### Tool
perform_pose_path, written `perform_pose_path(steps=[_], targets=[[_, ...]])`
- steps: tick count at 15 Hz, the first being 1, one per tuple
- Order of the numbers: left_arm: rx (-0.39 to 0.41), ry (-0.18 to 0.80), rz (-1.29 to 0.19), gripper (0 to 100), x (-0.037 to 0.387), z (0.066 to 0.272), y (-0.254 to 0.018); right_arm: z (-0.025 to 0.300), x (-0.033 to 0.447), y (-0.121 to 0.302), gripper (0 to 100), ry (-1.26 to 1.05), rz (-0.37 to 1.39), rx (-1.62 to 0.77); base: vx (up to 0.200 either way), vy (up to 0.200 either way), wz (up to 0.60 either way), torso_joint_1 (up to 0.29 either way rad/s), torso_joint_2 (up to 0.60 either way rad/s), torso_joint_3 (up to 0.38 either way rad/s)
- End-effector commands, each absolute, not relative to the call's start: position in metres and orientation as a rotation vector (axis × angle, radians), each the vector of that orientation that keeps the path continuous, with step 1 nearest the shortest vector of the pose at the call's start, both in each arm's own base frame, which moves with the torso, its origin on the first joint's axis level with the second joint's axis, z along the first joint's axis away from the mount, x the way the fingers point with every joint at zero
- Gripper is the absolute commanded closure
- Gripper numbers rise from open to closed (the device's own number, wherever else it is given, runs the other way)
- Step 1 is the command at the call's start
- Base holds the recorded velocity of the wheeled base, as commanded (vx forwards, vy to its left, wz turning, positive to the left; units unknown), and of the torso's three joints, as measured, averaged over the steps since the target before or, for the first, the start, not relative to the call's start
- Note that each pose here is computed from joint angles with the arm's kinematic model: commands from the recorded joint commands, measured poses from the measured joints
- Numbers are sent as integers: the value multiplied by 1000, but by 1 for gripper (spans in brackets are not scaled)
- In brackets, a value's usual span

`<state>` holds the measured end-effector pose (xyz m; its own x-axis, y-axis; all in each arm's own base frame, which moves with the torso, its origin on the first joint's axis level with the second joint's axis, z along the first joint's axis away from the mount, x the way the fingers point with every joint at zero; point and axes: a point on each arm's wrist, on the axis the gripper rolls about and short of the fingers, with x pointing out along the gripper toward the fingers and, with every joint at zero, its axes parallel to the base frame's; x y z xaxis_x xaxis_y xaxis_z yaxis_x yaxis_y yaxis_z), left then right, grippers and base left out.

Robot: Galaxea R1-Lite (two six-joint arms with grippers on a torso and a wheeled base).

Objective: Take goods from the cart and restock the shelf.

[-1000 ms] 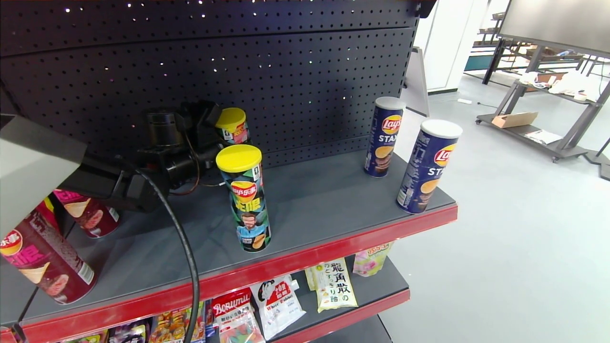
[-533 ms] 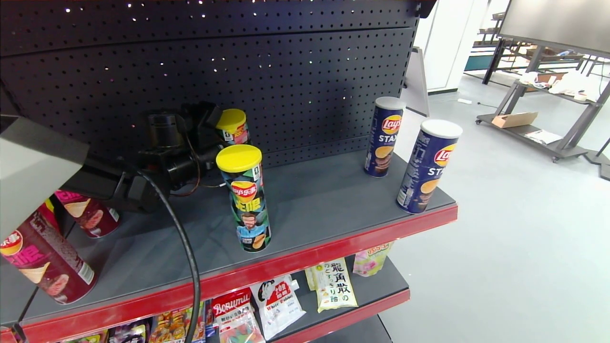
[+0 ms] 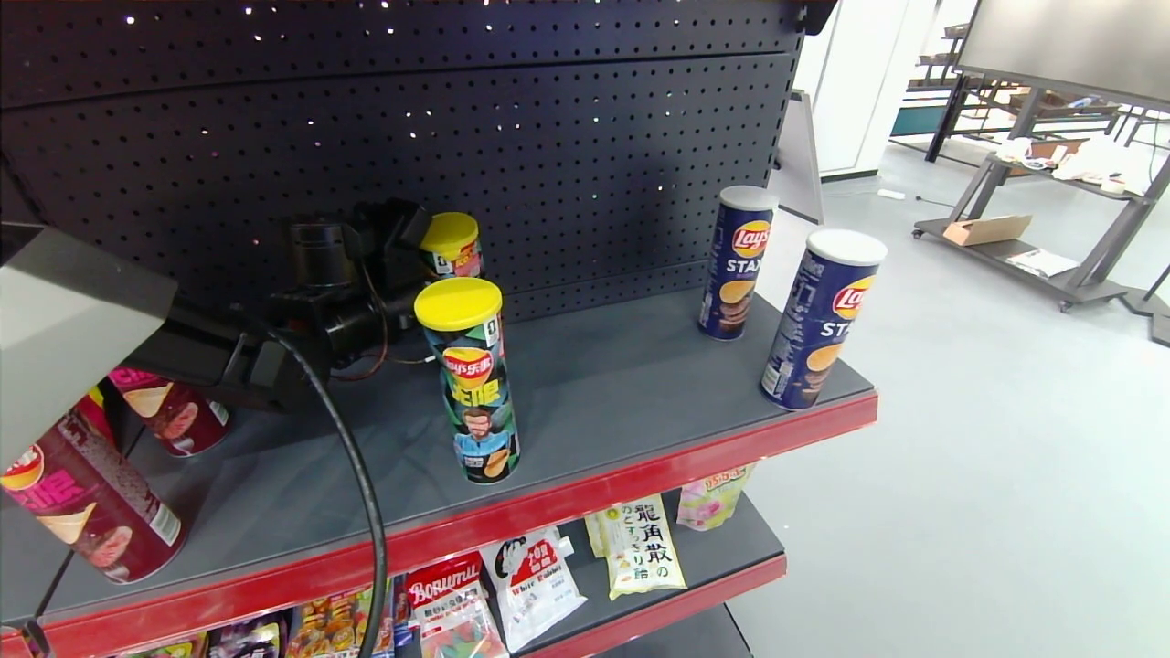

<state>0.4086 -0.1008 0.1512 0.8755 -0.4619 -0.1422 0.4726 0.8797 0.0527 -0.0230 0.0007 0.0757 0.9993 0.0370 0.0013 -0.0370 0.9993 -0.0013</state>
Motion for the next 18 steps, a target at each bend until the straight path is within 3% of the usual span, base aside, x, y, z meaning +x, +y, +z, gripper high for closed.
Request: perform_pose_path(steps=[1,7,13,18], targets=[[87,125,-489,0,409,151,-101,76,-23,1,0,0,37,-2,0,0,0,0,0,0],[85,124,-484,0,404,156,-98,76,-23,1,0,0,38,-2,0,0,0,0,0,0],[79,197,-425,0,339,164,-61,76,-23,1,0,0,37,-2,0,0,0,0,0,0],[77,225,-411,0,276,168,-46,76,-23,1,0,0,38,-2,0,0,0,0,0,0]])
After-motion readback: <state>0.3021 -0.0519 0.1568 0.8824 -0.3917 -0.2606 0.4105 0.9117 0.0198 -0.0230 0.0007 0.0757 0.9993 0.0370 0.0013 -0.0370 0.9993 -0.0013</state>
